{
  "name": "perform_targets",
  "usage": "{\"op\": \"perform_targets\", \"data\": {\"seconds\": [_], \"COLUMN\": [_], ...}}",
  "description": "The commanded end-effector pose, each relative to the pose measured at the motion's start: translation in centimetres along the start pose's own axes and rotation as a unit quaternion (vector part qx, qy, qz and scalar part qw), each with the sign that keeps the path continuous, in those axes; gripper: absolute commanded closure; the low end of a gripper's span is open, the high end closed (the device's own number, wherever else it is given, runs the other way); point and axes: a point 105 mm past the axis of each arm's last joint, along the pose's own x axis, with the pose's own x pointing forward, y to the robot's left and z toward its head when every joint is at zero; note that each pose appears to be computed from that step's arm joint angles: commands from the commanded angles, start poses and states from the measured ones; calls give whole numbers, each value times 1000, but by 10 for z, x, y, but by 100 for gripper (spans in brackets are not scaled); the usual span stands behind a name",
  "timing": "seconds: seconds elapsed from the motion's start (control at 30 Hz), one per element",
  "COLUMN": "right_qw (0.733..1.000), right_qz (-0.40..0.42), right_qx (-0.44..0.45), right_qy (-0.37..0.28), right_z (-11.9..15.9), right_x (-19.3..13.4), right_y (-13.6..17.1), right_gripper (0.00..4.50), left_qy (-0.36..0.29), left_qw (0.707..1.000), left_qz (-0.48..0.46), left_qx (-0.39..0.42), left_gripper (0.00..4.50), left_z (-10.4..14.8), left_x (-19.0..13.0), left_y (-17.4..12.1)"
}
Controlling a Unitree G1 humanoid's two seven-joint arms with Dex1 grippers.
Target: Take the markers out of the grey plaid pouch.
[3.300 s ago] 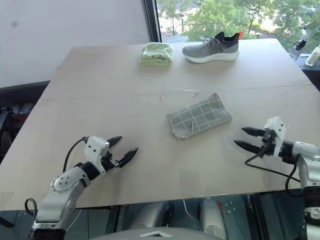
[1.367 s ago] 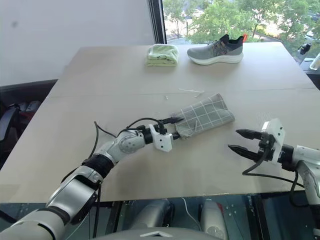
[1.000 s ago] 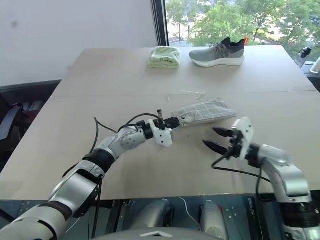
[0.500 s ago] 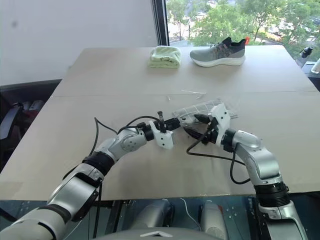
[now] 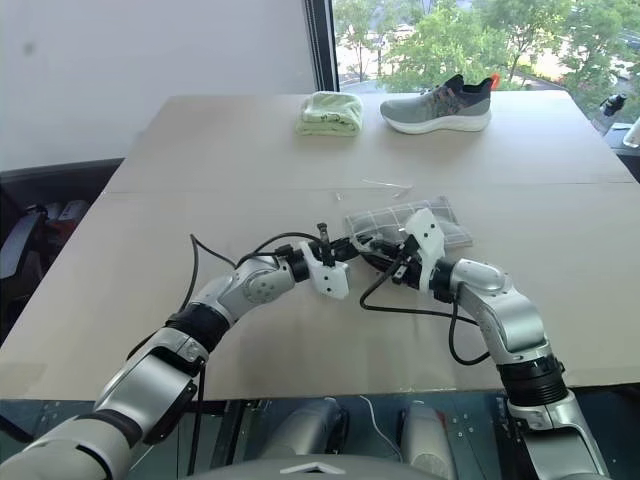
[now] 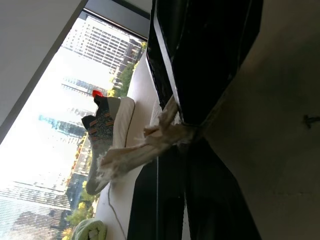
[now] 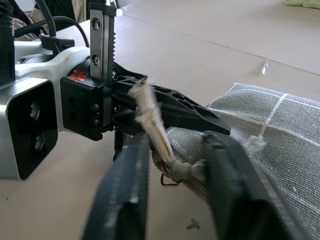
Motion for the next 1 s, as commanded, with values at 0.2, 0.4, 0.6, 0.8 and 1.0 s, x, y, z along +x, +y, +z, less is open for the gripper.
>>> {"op": "perform_targets", "data": {"seconds": [0.2, 0.4, 0.6, 0.8, 1.0], "right_qw": [998, 982, 928, 861, 797], "right_qz": [-26, -49, -87, -188, -251], "right_qx": [28, 136, 310, 404, 460], "right_qy": [-52, -119, -190, -245, -299], "right_z": [20, 33, 37, 33, 30], "right_x": [-5, -11, -20, -46, -75], "right_y": [-7, -9, -23, -66, -94], "right_gripper": [431, 431, 431, 431, 431], "left_qy": [15, 17, 18, 26, 42], "left_qw": [998, 998, 998, 998, 997], "left_qz": [-50, -52, -50, -15, 24], "left_qx": [-19, -23, -32, -47, -67], "left_gripper": [450, 450, 450, 450, 450], "left_z": [-1, -1, 1, 0, -3], "left_x": [0, -1, -2, -3, -10], "left_y": [-33, -36, -39, -27, -11]}}
